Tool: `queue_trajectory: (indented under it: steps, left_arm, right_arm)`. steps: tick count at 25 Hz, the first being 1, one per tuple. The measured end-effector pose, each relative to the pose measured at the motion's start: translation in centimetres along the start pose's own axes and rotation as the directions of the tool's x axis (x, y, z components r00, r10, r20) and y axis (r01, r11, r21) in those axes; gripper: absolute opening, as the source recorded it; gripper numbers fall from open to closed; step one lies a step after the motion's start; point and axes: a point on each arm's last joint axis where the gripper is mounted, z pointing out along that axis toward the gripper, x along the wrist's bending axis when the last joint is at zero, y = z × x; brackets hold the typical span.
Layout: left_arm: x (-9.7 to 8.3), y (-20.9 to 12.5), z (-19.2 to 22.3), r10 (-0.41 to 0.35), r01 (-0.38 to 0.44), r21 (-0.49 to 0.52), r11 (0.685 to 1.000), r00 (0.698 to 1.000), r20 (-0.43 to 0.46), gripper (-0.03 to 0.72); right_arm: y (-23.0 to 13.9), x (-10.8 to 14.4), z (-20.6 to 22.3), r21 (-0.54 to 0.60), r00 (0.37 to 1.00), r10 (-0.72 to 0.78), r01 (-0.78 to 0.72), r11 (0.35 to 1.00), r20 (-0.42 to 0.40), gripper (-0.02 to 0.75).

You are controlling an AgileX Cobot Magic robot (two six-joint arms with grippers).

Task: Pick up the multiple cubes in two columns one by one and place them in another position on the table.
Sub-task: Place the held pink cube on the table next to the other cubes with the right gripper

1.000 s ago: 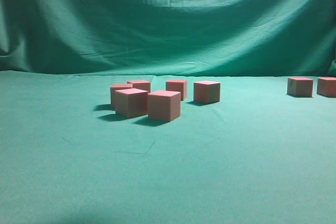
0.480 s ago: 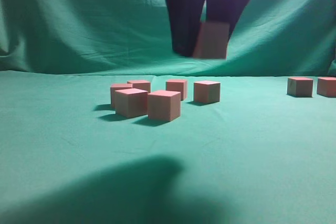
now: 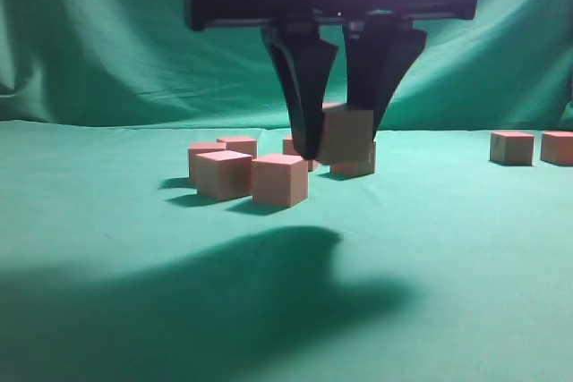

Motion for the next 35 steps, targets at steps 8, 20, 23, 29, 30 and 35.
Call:
queue_trajectory:
  steps: [8,20,23,29,30,35]
  left_arm:
    - [0.0,0.0,0.0,0.000,0.000,0.000,1.000,1.000,0.000,0.000]
    - [0.0,0.0,0.0,0.000,0.000,0.000,1.000,1.000,0.000,0.000]
    - [0.0,0.0,0.0,0.000,0.000,0.000,1.000,1.000,0.000,0.000]
    - [0.0,0.0,0.0,0.000,0.000,0.000,1.000,1.000,0.000,0.000]
    - [0.0,0.0,0.0,0.000,0.000,0.000,1.000,1.000,0.000,0.000]
    - [0.0,0.0,0.0,0.000,0.000,0.000,1.000,1.000,0.000,0.000]
  right_arm:
    - [0.6,-0.3,1.4,-0.014,0.999,0.038,-0.038,0.999,0.002,0.271]
    - [0.7,-0.3,3.3,0.002,0.999,0.035,-0.035,0.999,0.012,0.271]
    - [0.8,-0.4,3.3,-0.002,0.999,0.040,-0.040,0.999,0.009,0.271]
    - [0.7,-0.3,4.1,0.014,0.999,0.036,-0.036,0.999,0.016,0.271]
    - [0.7,-0.3,4.0,0.014,0.999,0.036,-0.036,0.999,0.016,0.271]
    - [0.7,-0.2,4.2,0.011,0.999,0.031,-0.031,0.999,0.013,0.271]
